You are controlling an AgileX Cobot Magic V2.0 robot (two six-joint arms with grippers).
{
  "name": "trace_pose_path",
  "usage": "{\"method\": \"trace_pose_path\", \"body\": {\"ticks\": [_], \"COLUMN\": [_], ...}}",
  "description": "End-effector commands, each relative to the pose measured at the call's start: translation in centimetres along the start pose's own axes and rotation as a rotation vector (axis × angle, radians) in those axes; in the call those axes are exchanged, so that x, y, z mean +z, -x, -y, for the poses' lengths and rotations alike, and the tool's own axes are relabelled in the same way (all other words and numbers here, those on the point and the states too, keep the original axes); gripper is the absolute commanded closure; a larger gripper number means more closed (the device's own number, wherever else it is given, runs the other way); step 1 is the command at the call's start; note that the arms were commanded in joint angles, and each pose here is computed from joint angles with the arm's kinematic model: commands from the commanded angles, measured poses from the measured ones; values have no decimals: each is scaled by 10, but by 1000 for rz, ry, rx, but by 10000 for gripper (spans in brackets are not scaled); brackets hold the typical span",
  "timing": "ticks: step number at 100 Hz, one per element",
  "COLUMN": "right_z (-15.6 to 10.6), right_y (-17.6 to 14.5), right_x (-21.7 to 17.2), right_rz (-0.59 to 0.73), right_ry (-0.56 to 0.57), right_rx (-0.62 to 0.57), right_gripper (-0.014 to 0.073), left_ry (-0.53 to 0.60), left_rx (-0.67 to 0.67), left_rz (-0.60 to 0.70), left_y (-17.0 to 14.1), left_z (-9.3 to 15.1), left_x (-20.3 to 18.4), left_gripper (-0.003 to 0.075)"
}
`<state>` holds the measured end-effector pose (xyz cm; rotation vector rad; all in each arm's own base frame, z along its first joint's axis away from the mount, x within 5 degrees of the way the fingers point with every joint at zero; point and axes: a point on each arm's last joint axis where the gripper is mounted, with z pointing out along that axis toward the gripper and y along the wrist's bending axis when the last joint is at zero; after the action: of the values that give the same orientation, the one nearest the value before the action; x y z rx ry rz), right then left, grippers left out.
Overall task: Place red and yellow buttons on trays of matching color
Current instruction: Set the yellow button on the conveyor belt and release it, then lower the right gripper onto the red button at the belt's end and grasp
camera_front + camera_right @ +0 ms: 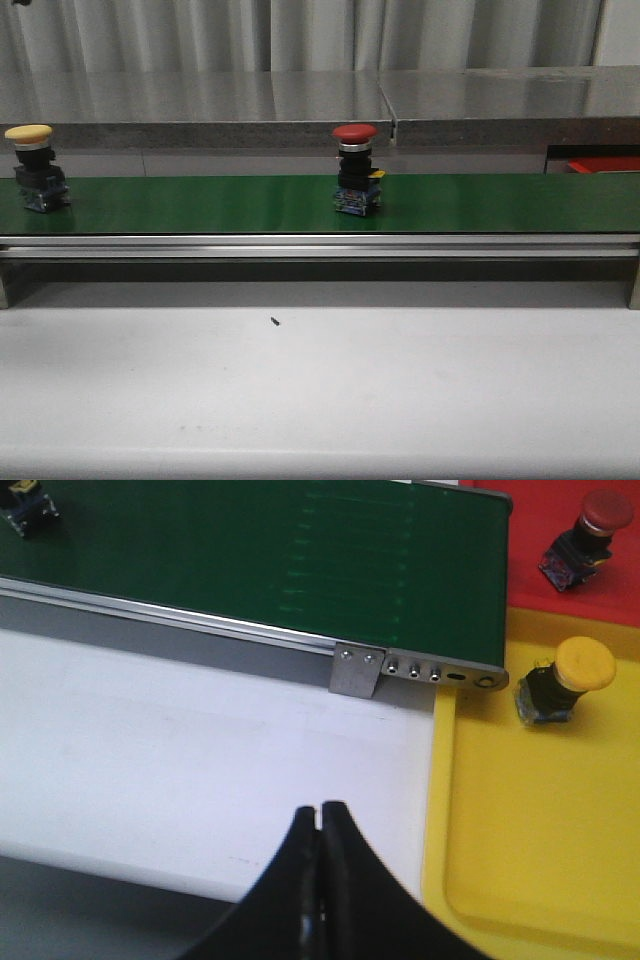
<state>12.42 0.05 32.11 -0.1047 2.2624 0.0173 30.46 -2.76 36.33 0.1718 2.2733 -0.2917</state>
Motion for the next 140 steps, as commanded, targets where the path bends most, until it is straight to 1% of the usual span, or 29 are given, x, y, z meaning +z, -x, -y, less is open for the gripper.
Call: {"method": "trace_pose_path", "body": {"ticks": [1,13,27,34,43,48,57,74,76,79,86,90,91,93,98,100,103,106,117,140], "right_z": [2,2,2,2,2,2,2,2,2,1,1,1,1,0,0,0,0,0,2,9], "right_y": [10,10,10,10,10,11,11,10,10,9,8,8,8,8,9,10,11,12,21,60], "right_x": [-6,-6,-6,-6,-6,-6,-6,-6,-6,-6,-5,-5,-5,-5,-6,-6,-6,-6,2,41], "right_rz": [79,78,78,78,79,81,85,77,73,67,57,56,57,58,65,72,82,89,50,-60], "right_ry": [-20,-21,-21,-21,-21,-22,-22,-20,-19,-17,-14,-11,-9,-6,3,2,1,0,6,22], "right_rx": [-13,-13,-13,-13,-13,-13,-13,-13,-13,-12,-11,-9,-6,-3,6,8,9,9,10,4], "right_gripper": [712,712,712,712,712,712,712,703,690,663,540,430,389,345,164,121,29,-26,18,19], "left_ry": [11,30,42,46,49,51,54,56,56,57,59,59,59,59,59,59,59,59,59,59], "left_rx": [4,3,3,4,3,5,5,2,2,2,2,2,2,2,2,2,2,2,2,2], "left_rz": [161,221,259,274,282,298,305,315,317,317,324,324,324,324,324,324,324,324,324,324], "left_y": [-6,-38,-79,-98,-120,-131,-147,-161,-161,-161,-160,-160,-160,-160,-160,-160,-160,-160,-160,-160], "left_z": [11,16,21,22,23,24,25,25,25,25,24,24,24,24,24,24,24,24,24,24], "left_x": [-35,-62,-83,-90,-95,-99,-100,-101,-101,-101,-101,-101,-101,-101,-101,-101,-101,-101,-101,-101], "left_gripper": [72,73,99,124,182,234,379,717,741,737,739,739,739,739,739,739,739,739,739,739]}}
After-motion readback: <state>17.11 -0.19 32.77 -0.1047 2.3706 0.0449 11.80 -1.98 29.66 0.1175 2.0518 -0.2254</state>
